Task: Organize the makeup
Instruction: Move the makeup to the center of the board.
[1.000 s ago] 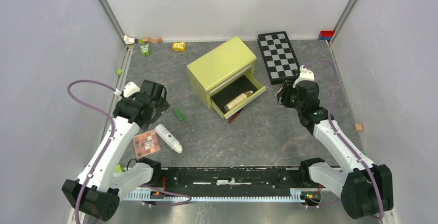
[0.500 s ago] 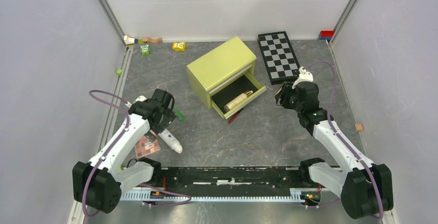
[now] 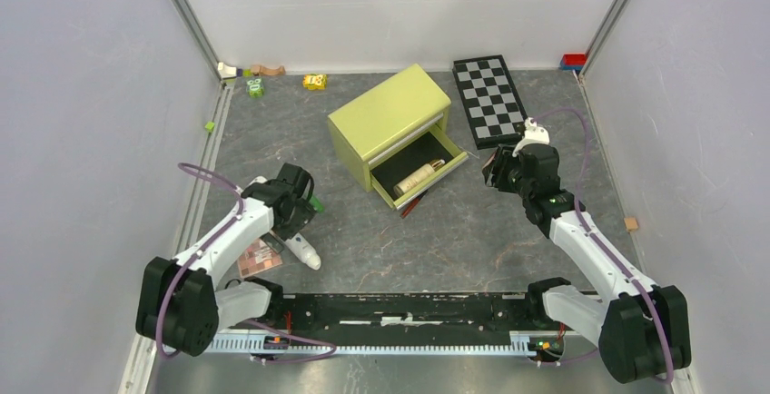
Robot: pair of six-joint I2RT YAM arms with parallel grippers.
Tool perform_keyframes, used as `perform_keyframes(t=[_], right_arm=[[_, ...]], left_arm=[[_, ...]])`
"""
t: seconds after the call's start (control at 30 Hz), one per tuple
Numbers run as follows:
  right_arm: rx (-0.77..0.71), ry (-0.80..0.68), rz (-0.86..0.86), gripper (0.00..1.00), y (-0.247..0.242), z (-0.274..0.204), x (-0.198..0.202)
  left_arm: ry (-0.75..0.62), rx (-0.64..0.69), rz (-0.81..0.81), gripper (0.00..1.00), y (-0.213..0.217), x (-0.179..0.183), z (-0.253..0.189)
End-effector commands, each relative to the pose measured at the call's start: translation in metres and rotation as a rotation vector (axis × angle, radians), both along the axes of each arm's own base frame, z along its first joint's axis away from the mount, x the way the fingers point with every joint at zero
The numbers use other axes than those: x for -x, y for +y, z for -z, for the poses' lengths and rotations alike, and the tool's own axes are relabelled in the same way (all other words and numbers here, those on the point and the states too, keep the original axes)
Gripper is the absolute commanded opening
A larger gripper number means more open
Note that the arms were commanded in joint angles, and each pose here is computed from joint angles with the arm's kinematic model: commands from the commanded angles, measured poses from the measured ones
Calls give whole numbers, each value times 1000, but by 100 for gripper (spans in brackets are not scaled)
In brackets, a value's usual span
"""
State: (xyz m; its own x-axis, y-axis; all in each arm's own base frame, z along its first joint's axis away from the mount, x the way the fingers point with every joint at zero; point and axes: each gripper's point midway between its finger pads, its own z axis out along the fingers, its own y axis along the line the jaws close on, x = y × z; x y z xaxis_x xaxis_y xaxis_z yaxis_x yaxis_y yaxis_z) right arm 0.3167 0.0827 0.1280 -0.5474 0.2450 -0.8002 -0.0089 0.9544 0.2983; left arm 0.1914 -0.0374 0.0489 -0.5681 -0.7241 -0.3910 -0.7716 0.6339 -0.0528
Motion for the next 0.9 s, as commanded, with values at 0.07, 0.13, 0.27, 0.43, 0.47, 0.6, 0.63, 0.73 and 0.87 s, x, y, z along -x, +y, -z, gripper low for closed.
perform_keyframes(t=[0.07,0.13,0.27,0.43,0.47,0.6,0.63,0.73,0.87], right_arm=[[-17,-33,-5,54,3,-6,-6],[-17,-30,-6,54,3,-5,-6],[-16,-26,-5,54,3,-4,-5],[-13,-25,-4,55,2,-2,-3],[-13,-25,-5,54,2,-2,-3],[-13,-23,-2,55,1,0,-2],[-15,-23,-1,55,1,0,-2],[-15,-26,-2,55,1,-1,-1],[-14,-32,0,55,1,-3,-1]], left_arm=[[-30,7,9,87,-4,-13,12],[-27,9,14,82,-5,-14,17],[-14,11,22,71,-6,-14,25],[-5,22,46,56,-9,-14,30],[-5,24,51,53,-9,-14,30],[-14,26,76,45,-10,-15,27],[-19,26,83,43,-11,-16,25],[-52,43,114,34,-14,-20,16],[-143,53,187,16,-19,-34,-15]])
